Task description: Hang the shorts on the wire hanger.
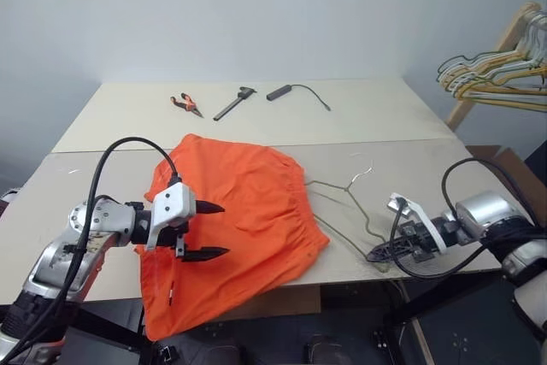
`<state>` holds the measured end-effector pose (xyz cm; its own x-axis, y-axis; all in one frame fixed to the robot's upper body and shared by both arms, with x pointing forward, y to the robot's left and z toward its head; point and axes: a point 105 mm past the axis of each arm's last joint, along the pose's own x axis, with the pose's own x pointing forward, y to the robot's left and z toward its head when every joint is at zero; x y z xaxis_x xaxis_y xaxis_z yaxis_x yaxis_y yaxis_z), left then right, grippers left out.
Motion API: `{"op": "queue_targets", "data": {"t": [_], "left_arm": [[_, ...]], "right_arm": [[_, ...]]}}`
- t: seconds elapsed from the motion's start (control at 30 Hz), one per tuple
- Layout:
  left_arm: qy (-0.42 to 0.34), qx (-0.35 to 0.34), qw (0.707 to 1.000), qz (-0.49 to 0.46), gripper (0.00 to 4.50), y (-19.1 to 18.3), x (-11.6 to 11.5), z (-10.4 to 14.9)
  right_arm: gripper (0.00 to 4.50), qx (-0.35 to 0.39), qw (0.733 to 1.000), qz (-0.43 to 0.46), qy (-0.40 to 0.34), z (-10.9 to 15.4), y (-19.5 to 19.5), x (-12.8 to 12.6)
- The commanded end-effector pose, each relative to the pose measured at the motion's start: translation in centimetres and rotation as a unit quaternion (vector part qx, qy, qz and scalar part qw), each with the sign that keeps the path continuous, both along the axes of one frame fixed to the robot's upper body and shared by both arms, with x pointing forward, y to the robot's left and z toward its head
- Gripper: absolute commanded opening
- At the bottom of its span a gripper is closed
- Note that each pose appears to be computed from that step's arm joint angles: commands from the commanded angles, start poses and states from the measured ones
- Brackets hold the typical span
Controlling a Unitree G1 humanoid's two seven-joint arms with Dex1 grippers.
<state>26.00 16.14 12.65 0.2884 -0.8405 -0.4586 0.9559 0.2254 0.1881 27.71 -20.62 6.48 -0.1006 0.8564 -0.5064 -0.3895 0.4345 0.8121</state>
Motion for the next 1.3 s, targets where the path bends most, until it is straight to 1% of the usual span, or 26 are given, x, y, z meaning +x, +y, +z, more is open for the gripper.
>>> {"op": "queue_targets", "data": {"t": [0.03, 0.13, 0.27, 0.33, 0.47, 0.57, 0.7, 0.83, 0.9, 0.93, 1.0, 1.07, 1.13, 1.3], "left_arm": [[-0.021, -0.009, 1.000, -0.001, 4.47, -0.4, 0.2, 1.0], [-0.024, -0.013, 1.000, 0.002, 4.47, -0.6, 0.4, 1.2], [-0.025, -0.014, 1.000, 0.000, 4.47, -0.9, 0.4, 1.2], [-0.025, -0.014, 1.000, 0.001, 4.47, -0.9, 0.4, 1.2], [-0.027, -0.013, 1.000, 0.003, 4.47, -0.8, 0.4, 1.2], [-0.028, -0.015, 0.999, 0.004, 4.47, -0.9, 0.4, 1.2], [-0.027, -0.017, 1.000, 0.000, 4.47, -1.2, 0.4, 1.1], [-0.028, -0.017, 0.999, -0.002, 4.47, -1.2, 0.6, 1.1], [-0.035, -0.018, 0.999, -0.004, 4.47, -1.3, 0.9, 1.4], [-0.042, -0.019, 0.999, -0.002, 4.47, -1.3, 1.2, 1.6], [-0.054, -0.024, 0.998, 0.004, 4.47, -1.2, 1.8, 2.2], [-0.077, -0.032, 0.996, 0.018, 4.47, -1.0, 2.9, 3.2], [-0.105, -0.043, 0.993, 0.037, 4.47, -0.7, 4.5, 4.9], [-0.163, -0.078, 0.982, 0.056, 4.47, -1.1, 7.5, 9.0]], "right_arm": [[0.00, 0.047, 0.999, -0.005, -0.013, 1.7, 1.1, 1.4], [0.00, 0.044, 0.999, -0.010, -0.014, 1.4, 1.6, 2.2], [0.00, 0.021, 1.000, 0.001, -0.019, 0.3, 2.2, 2.7], [0.00, 0.026, 0.999, -0.010, -0.021, 0.3, 2.4, 3.1], [0.00, 0.022, 0.998, -0.033, -0.046, 0.6, 2.4, 4.5], [0.00, 0.037, 0.995, -0.064, -0.060, 1.6, 2.1, 5.4], [0.00, 0.046, 0.993, -0.072, -0.077, 2.1, 2.0, 5.8], [0.00, 0.041, 0.991, -0.039, -0.122, 2.2, 2.2, 6.1], [0.00, 0.025, 0.982, 0.000, -0.187, 2.0, 2.5, 6.6], [0.00, 0.020, 0.974, 0.015, -0.223, 1.9, 2.8, 6.9], [0.00, 0.011, 0.967, 0.023, -0.254, 1.9, 3.1, 7.2], [0.00, 0.000, 0.956, 0.032, -0.292, 1.8, 3.5, 7.7], [0.00, -0.023, 0.940, 0.053, -0.336, 1.7, 3.9, 7.9], [0.00, -0.046, 0.917, 0.076, -0.388, 1.7, 4.6, 8.3]]}}
